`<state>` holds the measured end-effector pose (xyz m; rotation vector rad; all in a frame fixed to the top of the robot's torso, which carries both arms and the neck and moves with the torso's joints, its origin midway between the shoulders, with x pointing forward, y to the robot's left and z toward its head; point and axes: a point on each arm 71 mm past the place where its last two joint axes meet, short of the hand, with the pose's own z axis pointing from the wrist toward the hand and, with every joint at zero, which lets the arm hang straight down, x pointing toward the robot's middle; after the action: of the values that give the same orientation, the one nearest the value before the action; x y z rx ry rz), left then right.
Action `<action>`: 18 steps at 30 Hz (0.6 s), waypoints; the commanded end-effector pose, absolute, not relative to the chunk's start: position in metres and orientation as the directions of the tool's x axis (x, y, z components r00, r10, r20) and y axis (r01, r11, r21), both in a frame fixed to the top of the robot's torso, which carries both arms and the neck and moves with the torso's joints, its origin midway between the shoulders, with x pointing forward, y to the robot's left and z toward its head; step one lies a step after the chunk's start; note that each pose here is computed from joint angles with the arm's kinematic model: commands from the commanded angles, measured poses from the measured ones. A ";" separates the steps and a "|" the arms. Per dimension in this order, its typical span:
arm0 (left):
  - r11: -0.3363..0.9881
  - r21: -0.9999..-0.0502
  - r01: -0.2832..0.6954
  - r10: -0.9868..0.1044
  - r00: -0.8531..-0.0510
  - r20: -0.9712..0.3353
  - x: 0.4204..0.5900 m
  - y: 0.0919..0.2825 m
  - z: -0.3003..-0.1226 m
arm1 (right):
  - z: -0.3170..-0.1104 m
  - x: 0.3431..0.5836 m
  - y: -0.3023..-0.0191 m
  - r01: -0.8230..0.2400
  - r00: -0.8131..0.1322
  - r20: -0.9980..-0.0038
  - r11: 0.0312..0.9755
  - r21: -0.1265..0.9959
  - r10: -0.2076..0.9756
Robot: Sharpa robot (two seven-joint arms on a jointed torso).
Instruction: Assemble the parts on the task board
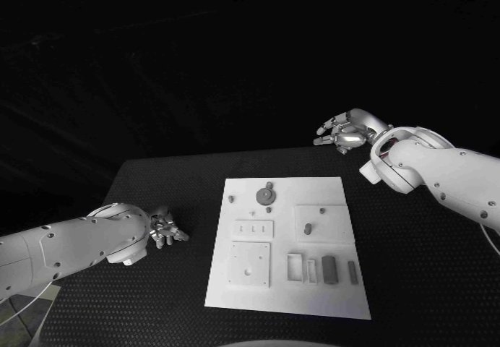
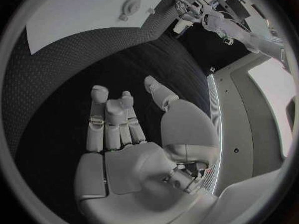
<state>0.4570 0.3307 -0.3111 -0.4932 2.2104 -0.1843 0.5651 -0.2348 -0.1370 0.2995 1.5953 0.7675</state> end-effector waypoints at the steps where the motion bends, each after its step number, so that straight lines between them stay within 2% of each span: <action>1: 0.908 -0.309 -0.283 -0.418 -0.558 -0.717 0.458 0.329 -0.310 | -0.137 0.565 -0.234 -0.239 -0.199 -0.779 0.741 0.627 0.595; 18: 0.909 -0.310 -0.279 -0.416 -0.553 -0.722 0.460 0.331 -0.304 | -0.138 0.565 -0.233 -0.239 -0.200 -0.779 0.741 0.627 0.595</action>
<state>0.4589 0.3323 -0.3054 -0.4959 2.1915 -0.1860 0.5652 -0.2343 -0.1372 0.2995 1.5964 0.7680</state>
